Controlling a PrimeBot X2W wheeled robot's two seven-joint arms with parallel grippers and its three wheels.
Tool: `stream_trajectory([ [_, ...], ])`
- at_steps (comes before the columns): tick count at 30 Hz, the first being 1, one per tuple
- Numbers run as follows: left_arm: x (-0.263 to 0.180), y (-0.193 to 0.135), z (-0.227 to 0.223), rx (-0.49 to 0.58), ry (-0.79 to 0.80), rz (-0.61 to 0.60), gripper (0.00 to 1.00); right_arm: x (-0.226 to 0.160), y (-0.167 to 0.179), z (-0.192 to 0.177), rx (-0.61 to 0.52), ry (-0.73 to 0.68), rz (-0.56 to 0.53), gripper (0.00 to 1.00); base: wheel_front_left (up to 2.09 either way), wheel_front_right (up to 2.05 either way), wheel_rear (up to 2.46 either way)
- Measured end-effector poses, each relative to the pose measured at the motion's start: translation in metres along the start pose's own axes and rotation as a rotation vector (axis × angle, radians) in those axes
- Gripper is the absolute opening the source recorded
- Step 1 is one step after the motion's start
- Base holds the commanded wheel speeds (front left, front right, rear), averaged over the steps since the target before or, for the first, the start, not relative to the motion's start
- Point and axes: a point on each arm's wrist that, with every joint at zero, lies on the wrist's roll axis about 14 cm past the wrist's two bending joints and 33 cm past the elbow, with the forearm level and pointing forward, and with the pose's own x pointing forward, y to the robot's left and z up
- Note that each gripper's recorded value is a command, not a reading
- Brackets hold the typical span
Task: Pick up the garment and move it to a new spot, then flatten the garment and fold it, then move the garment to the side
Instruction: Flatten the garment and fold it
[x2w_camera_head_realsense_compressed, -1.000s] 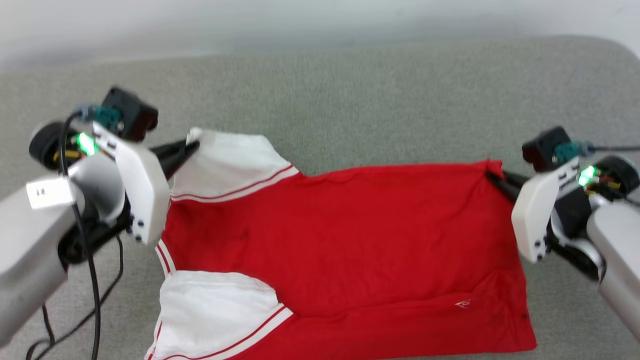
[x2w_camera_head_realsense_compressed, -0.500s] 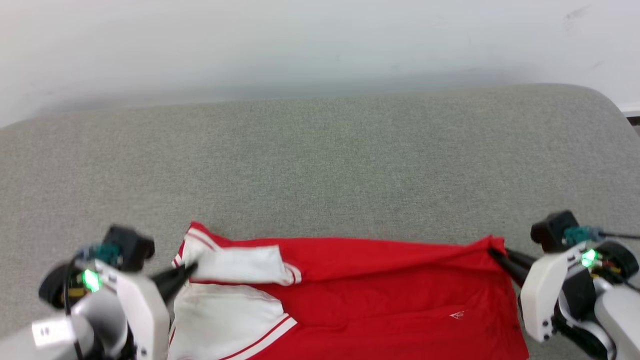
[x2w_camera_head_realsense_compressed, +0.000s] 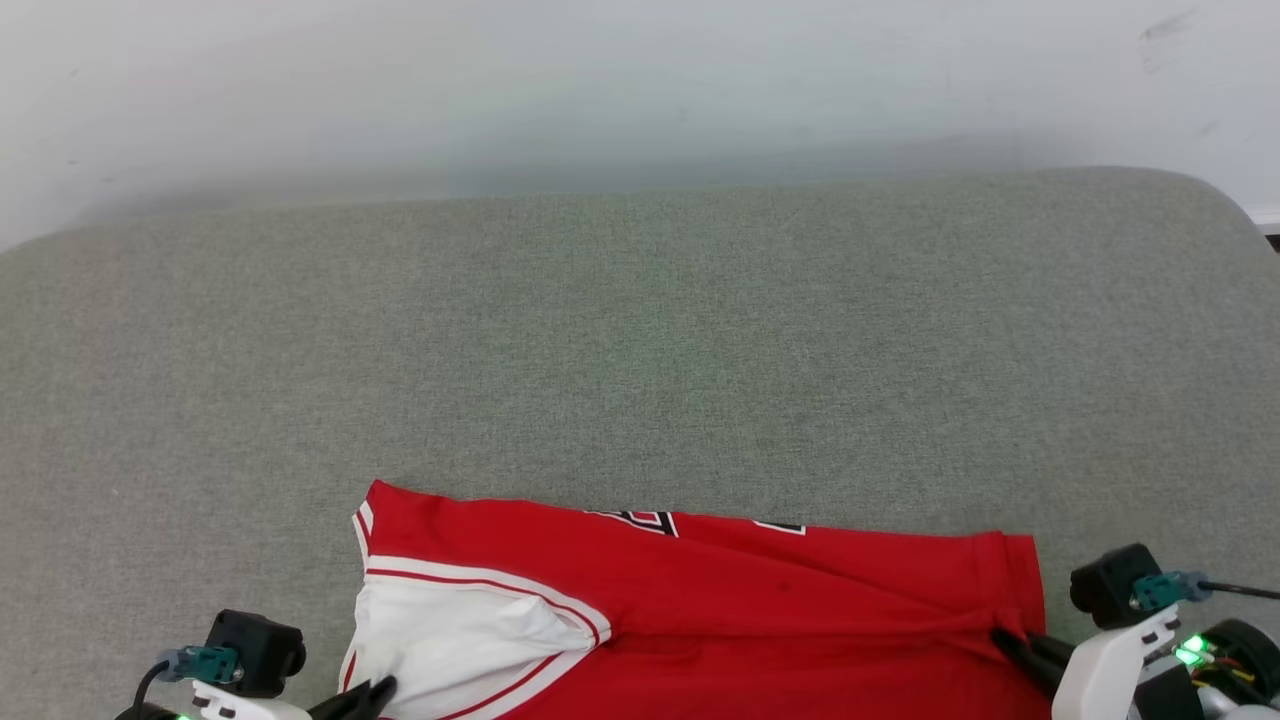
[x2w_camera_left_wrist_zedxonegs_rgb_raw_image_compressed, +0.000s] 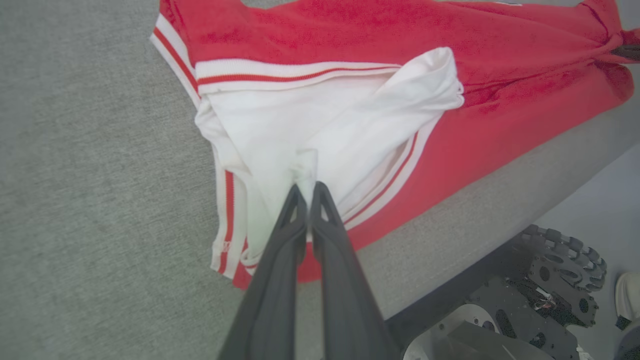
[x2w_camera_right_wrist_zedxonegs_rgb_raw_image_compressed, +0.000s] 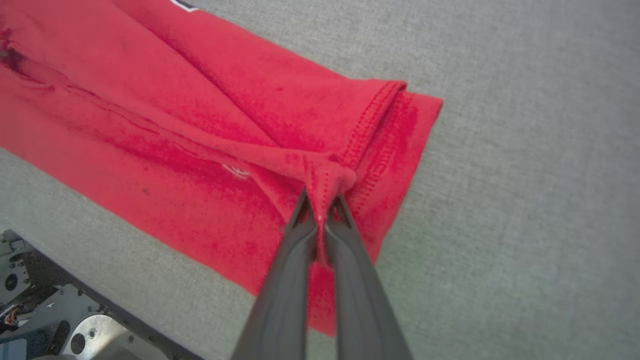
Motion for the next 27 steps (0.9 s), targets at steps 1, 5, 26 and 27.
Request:
stream_trajectory([
  [1,0.001,0.002,-0.002,-0.004,0.004,0.008,0.00,0.001,0.001,-0.005,0.012,0.016,0.000,0.00,0.00,0.00,0.00],
  [5,0.006,0.013,-0.018,-0.011,0.055,0.036,0.00,0.005,0.002,-0.025,0.041,0.083,-0.004,0.00,0.00,0.00,0.00],
  [26,-0.011,0.042,0.048,0.010,-0.308,0.269,1.00,-0.021,-0.012,0.076,0.019,-0.281,-0.070,1.00,0.00,0.00,0.00],
  [27,-0.014,0.044,0.061,0.021,-0.357,0.293,1.00,-0.024,-0.014,0.082,0.011,-0.292,-0.078,1.00,0.00,0.00,0.00],
])
